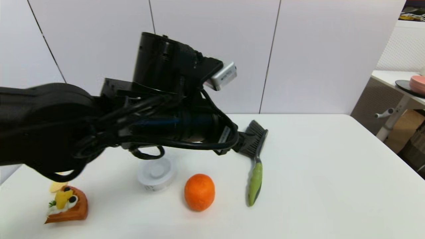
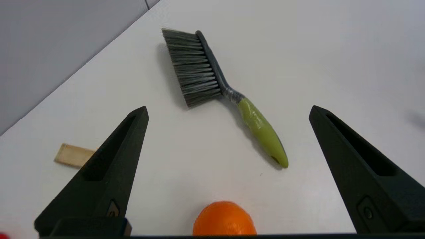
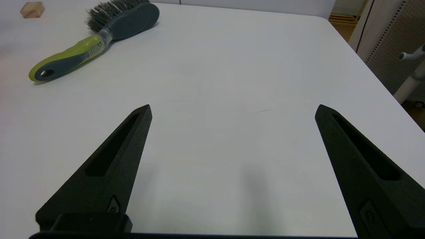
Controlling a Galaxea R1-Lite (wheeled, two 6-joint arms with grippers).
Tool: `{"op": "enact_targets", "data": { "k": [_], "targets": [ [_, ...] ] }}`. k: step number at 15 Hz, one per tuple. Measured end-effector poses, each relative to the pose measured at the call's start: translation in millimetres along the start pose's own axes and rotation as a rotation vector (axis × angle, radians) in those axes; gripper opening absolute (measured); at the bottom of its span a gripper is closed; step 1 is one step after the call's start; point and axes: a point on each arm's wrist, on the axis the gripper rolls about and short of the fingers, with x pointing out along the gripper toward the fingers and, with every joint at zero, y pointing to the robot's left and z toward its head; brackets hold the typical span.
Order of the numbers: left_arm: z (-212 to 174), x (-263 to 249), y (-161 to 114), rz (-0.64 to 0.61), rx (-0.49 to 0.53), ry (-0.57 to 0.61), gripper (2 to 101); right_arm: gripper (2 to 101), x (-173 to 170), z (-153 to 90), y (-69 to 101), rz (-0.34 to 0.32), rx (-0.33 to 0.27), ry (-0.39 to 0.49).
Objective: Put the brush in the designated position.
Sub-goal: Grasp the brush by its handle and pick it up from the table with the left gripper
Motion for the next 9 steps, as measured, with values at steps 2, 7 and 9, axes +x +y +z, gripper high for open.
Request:
{"op": "enact_targets", "data": {
  "k": [2,7,9],
  "targets": [
    [-3.5,21.9,-7.6,0.012,-0.044,0.011,97.9,97.3,0.0,0.0,0.0,0.0,0.0,0.0],
    [-21.7,53.7,-24.5,-0.007,-0.139,0.09,97.9,97.3,0.0,0.0,0.0,0.0,0.0,0.0],
    [-28.0,63.5,-36.5,0.034,-0.182,0.117,97.9,97.3,0.0,0.0,0.0,0.0,0.0,0.0]
  ]
}}
